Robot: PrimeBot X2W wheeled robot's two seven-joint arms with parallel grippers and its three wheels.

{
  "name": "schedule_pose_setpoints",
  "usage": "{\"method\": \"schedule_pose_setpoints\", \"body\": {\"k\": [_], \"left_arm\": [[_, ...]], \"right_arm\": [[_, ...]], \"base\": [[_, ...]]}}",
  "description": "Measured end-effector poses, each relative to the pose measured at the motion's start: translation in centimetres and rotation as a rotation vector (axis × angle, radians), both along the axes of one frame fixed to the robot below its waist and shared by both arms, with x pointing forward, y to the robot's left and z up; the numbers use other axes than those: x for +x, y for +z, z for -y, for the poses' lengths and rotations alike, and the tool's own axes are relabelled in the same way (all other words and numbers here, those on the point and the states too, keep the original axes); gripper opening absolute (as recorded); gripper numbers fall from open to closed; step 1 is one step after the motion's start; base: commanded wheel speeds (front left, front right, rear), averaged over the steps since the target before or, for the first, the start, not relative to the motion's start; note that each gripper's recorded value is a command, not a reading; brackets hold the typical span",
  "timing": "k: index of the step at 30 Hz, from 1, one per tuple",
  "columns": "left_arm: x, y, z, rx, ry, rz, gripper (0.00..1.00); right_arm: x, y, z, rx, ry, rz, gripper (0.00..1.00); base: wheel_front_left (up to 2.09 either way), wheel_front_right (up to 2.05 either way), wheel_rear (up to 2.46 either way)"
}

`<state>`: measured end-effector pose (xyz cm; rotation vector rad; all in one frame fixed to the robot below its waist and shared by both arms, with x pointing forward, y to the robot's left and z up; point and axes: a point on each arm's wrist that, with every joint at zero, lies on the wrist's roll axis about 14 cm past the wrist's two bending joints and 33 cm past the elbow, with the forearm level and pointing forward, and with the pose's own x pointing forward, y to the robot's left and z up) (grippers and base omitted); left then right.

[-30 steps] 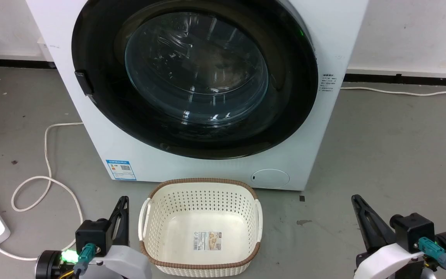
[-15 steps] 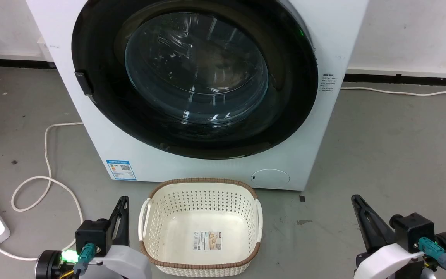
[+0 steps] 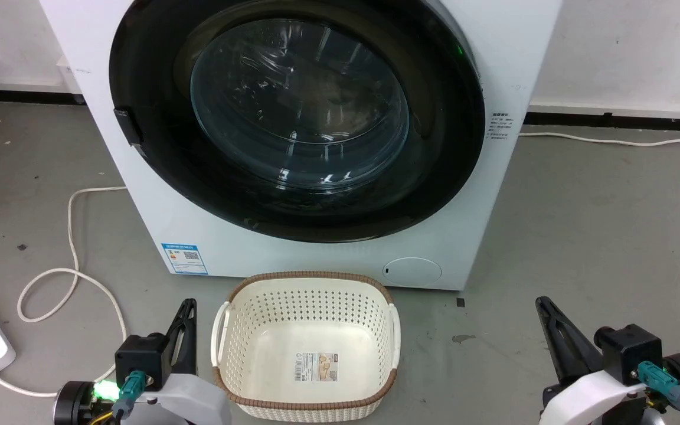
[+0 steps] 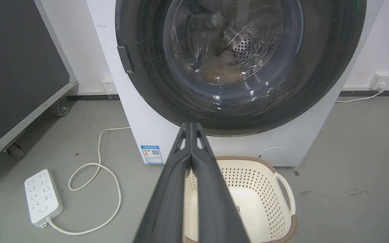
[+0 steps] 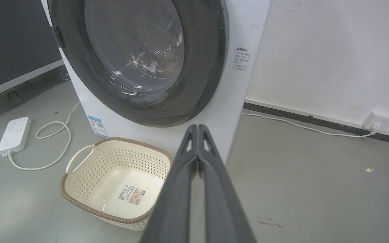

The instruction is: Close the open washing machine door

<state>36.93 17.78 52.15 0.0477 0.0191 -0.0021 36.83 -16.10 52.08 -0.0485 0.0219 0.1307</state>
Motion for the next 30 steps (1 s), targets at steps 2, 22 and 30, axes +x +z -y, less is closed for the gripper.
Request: {"method": "schedule_pose_setpoints", "body": {"k": [2,22,30], "left_arm": [[0.00,0.00,0.01,0.000,0.000,0.000,0.00],[0.00,0.01,0.00,0.000,0.000,0.000,0.00],[0.00,0.01,0.02,0.000,-0.001,0.000,0.00]], "right_arm": [[0.00,0.00,0.01,0.000,0.000,0.000,0.00],[0.00,0.00,0.00,0.000,0.000,0.000,0.00],[0.00,0.00,0.01,0.000,0.000,0.000,0.00]], "base": [[0.00,0.00,0.00],[0.00,0.00,0.00],[0.00,0.00,0.00]]}}
